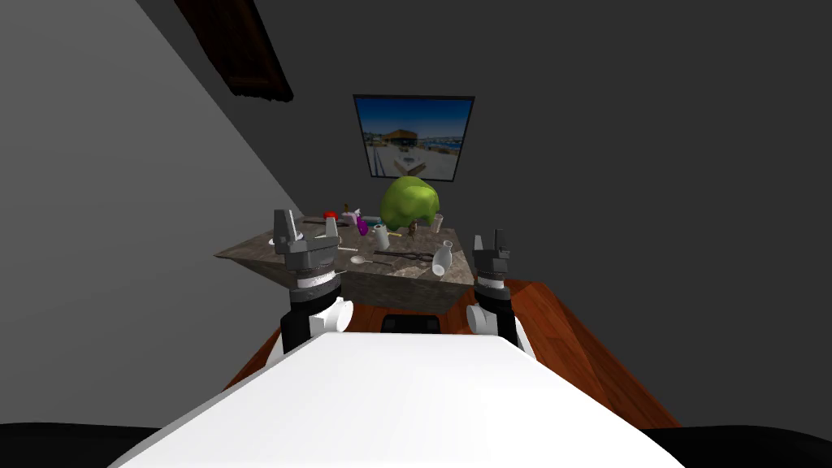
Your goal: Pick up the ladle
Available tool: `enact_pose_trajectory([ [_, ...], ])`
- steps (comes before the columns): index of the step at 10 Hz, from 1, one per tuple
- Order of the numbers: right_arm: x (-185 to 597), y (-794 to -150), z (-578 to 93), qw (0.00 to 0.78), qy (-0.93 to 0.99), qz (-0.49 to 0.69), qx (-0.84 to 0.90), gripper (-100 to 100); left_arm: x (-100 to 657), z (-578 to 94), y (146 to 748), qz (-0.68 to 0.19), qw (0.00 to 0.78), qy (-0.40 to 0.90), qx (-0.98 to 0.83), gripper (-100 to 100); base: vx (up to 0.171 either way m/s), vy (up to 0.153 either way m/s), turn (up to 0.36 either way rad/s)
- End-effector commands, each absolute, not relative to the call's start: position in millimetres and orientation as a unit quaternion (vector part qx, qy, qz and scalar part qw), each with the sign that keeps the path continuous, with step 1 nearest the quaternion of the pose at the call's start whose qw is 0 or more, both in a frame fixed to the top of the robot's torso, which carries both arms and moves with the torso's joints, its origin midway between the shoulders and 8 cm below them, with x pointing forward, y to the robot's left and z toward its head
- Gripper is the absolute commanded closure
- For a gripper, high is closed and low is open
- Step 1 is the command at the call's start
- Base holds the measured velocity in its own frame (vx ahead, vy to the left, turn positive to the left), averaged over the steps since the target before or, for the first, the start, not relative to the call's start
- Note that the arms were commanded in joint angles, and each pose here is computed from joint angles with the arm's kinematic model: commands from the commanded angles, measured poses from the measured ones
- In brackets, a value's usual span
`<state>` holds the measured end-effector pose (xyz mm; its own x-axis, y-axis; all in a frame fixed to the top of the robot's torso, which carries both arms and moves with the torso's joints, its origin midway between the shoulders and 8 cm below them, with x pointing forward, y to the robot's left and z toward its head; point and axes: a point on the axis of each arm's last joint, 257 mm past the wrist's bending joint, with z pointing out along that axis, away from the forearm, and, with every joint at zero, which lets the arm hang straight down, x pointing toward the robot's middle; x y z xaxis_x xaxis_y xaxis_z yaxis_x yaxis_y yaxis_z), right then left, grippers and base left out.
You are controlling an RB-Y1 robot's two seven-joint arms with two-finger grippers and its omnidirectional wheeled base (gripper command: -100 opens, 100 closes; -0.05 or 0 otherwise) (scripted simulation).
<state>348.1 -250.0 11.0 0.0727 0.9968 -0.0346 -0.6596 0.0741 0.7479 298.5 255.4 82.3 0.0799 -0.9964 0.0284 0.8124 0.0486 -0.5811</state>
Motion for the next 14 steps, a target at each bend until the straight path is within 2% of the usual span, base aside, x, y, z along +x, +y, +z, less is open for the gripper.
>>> enact_pose_trajectory([
  [1, 348, -250, 11, 0.673, 0.291, 0.616, 0.290, 0, 305, 80, 250, -0.650, 0.693, 0.214, -0.226, -100, -0.018, 0.005, -0.007],
  [14, 348, -250, 11, 0.673, 0.291, 0.616, 0.290, 0, 422, 52, 228, -0.601, 0.679, 0.354, -0.229, -100, -0.084, 0.024, -0.017],
])
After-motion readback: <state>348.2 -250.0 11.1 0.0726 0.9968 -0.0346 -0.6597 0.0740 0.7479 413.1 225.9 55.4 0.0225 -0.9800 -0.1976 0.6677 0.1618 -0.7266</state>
